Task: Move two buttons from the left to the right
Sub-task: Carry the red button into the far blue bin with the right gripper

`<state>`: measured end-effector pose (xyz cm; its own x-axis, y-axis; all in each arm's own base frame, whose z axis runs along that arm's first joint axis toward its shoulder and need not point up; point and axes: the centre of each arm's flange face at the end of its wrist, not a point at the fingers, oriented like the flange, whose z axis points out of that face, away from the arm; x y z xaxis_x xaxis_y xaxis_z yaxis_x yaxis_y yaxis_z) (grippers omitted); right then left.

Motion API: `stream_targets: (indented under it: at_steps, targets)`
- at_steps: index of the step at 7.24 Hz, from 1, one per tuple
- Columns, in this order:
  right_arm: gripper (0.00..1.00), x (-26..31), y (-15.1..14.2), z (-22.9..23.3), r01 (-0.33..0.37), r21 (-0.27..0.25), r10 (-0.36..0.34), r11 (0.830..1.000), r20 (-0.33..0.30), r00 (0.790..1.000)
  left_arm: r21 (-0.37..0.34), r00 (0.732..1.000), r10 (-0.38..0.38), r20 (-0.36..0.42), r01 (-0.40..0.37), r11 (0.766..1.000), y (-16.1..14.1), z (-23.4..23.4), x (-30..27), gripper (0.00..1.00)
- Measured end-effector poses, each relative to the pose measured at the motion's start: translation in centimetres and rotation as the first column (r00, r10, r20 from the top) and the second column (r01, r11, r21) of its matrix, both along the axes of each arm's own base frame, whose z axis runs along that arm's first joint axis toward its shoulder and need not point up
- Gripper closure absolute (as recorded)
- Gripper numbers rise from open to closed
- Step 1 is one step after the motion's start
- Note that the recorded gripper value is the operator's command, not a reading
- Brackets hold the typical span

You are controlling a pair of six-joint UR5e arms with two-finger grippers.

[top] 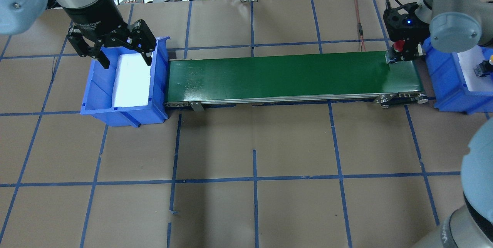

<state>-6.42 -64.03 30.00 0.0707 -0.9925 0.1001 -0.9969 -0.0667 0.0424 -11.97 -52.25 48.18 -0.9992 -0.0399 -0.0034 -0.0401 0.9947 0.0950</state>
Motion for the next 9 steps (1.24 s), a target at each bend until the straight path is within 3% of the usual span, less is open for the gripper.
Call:
stream_targets:
  at_steps: [2, 4, 7, 9]
  targets:
    - [0.92, -4.5, -0.4, 5.3, 0.032, -0.047, -0.033, 0.998, -0.018, 0.999, 0.001, 1.0, 0.0, 0.0, 0.0, 1.0, 0.0, 0.0, 0.0, 0.0]
    - [0.92, -14.1, 0.6, 7.0, 0.071, -0.067, -0.073, 0.995, -0.026, 0.997, 0.0, 1.0, 0.0, 0.0, 0.0, 1.0, 0.0, 0.0, 0.0, 0.0]
    - [0.89, -23.0, 0.6, -0.2, 0.049, -0.033, -0.048, 0.998, 0.019, 0.999, -0.001, 1.0, 0.0, -0.001, 0.0, 1.0, 0.0, 0.0, 0.0, 0.0]
    - [0.84, -23.4, 1.0, -3.7, 0.049, 0.009, -0.05, 0.999, 0.051, 0.997, 0.0, 1.0, 0.0, -0.002, 0.0, 1.0, 0.0, 0.0, 0.0, 0.0]
